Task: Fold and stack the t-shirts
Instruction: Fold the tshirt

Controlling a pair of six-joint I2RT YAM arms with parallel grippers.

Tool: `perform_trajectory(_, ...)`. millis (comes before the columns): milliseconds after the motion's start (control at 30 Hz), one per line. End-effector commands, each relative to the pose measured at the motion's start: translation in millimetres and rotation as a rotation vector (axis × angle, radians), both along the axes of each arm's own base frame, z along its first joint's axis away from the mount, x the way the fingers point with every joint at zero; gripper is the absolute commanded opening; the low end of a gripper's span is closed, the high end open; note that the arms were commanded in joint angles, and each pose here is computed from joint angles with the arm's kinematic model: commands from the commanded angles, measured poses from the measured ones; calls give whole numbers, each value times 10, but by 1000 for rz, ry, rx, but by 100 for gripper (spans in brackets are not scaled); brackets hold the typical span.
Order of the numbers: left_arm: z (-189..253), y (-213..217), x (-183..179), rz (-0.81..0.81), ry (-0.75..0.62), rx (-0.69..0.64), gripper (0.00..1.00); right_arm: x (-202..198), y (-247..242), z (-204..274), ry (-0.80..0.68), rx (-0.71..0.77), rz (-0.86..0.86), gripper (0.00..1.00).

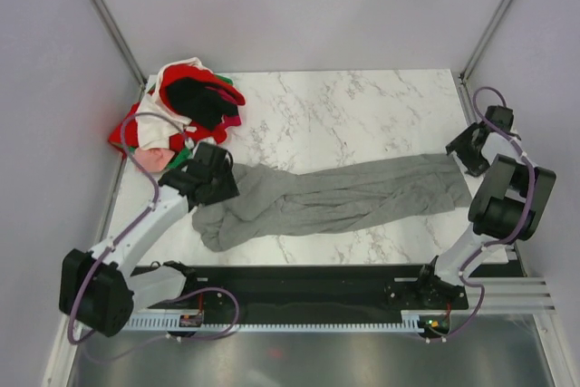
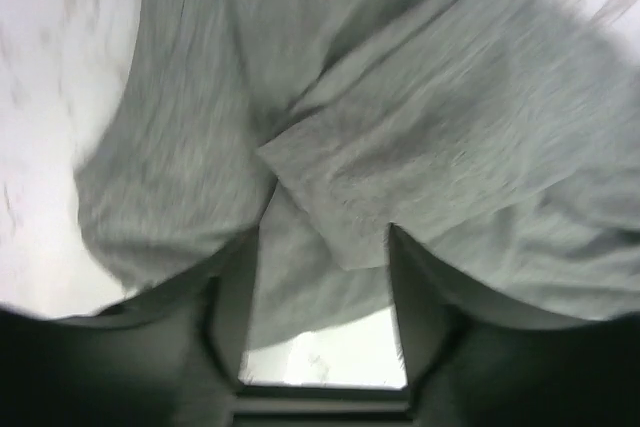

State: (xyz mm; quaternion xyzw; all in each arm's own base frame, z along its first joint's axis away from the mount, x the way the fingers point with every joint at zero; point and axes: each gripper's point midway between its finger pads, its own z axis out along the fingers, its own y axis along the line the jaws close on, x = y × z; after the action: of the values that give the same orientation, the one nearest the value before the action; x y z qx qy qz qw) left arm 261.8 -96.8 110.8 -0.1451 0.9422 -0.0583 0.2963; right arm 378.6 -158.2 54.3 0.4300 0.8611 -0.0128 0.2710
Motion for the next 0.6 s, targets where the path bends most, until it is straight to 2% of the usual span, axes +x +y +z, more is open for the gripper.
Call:
perform_trajectory(0,-163,97,-429,147,50,-72,69,-28,-192,311,-114,-17,-104,98)
perform_trajectory(167,-85,125,-606,195,4,-145,70,140,103,661,-242,29,-17,98)
perform_trajectory(333,-168,84,-582,213,30,-121,66,276,858,791,-267,20,217,98)
perform_trajectory(567,-467,-173,-434,205,106,-62,61,-76,1367,113,-88,65,349,96)
